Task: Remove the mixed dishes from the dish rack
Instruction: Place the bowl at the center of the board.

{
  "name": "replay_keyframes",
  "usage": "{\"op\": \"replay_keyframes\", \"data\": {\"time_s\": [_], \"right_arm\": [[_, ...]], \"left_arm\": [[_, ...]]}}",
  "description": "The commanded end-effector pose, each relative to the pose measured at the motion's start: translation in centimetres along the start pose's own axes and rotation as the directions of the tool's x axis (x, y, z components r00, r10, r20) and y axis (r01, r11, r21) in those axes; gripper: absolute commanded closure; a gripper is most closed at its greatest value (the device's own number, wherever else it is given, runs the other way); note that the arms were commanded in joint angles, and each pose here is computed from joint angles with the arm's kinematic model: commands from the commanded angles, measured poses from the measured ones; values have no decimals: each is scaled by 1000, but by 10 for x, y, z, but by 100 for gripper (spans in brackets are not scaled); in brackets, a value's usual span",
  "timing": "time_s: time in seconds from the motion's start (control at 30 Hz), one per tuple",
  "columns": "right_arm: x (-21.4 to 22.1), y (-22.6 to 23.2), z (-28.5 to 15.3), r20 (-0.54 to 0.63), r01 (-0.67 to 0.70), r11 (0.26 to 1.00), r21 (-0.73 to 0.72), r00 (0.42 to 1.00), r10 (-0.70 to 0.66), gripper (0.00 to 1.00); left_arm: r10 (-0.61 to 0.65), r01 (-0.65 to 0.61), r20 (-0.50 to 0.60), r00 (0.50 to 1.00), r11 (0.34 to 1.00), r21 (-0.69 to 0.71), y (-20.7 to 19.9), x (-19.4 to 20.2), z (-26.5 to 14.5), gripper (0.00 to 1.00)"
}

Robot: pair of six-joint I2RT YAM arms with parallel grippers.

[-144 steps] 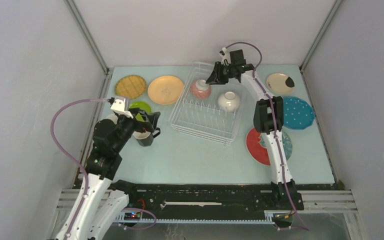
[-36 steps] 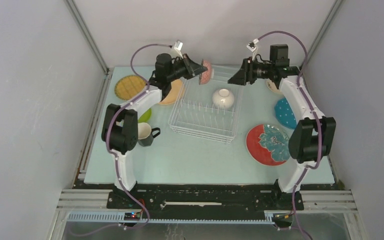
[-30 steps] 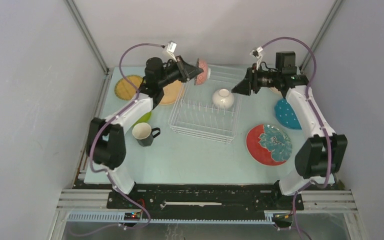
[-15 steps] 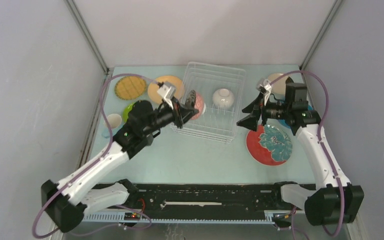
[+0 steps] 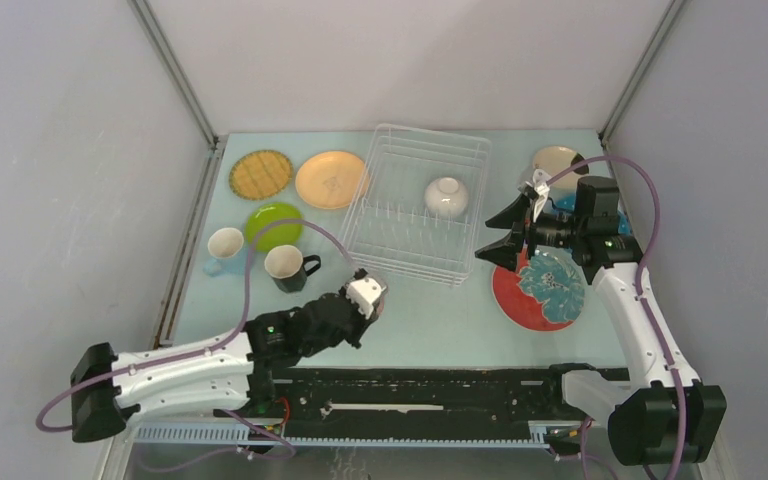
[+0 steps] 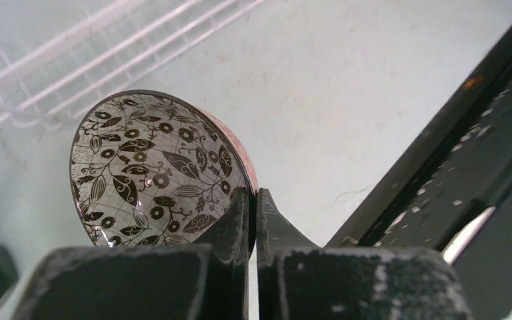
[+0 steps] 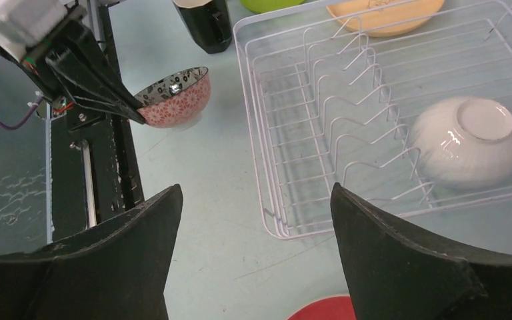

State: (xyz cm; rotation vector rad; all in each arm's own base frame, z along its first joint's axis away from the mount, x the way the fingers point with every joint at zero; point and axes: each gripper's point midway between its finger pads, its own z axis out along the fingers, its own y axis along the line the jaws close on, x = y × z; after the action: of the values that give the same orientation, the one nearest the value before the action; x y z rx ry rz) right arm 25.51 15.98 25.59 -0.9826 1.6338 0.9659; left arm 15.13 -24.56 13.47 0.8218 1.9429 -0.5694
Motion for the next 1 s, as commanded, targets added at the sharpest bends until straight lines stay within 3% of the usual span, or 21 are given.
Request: {"op": "replay_keyframes", "data": {"time_s": [0.0,0.23,0.4,0.57,0.73,0.87,0.97], "right_arm": [[-7,-1,-3,28,69,998,6,997,-69,10],[-4,-5,-3,26,61,998,14,998,-61,9],[-2,-6,-2,21,55,998,15,998,-55,8],[0,-7,-2,17,52,999,14,999,-52,7],[1,-7,-2,14,52,999,13,999,-52,5],[3,-8,-1,10,50,999,15,999,-50,5],[4,-10,-1,5,48,999,22,999,-48,5]], "left_arm": [[91,-88,2,996,974,-207,25,-2,3,100],[146,-182,-151,978,949,-258,25,24,23,100],[146,-200,-204,968,940,-278,26,31,30,99],[115,-176,-228,967,947,-269,22,40,34,74],[87,-147,-226,970,953,-264,18,39,32,59],[48,-77,-140,989,975,-208,7,17,26,54],[4,-4,-4,1000,990,-139,-3,-9,17,46]]}}
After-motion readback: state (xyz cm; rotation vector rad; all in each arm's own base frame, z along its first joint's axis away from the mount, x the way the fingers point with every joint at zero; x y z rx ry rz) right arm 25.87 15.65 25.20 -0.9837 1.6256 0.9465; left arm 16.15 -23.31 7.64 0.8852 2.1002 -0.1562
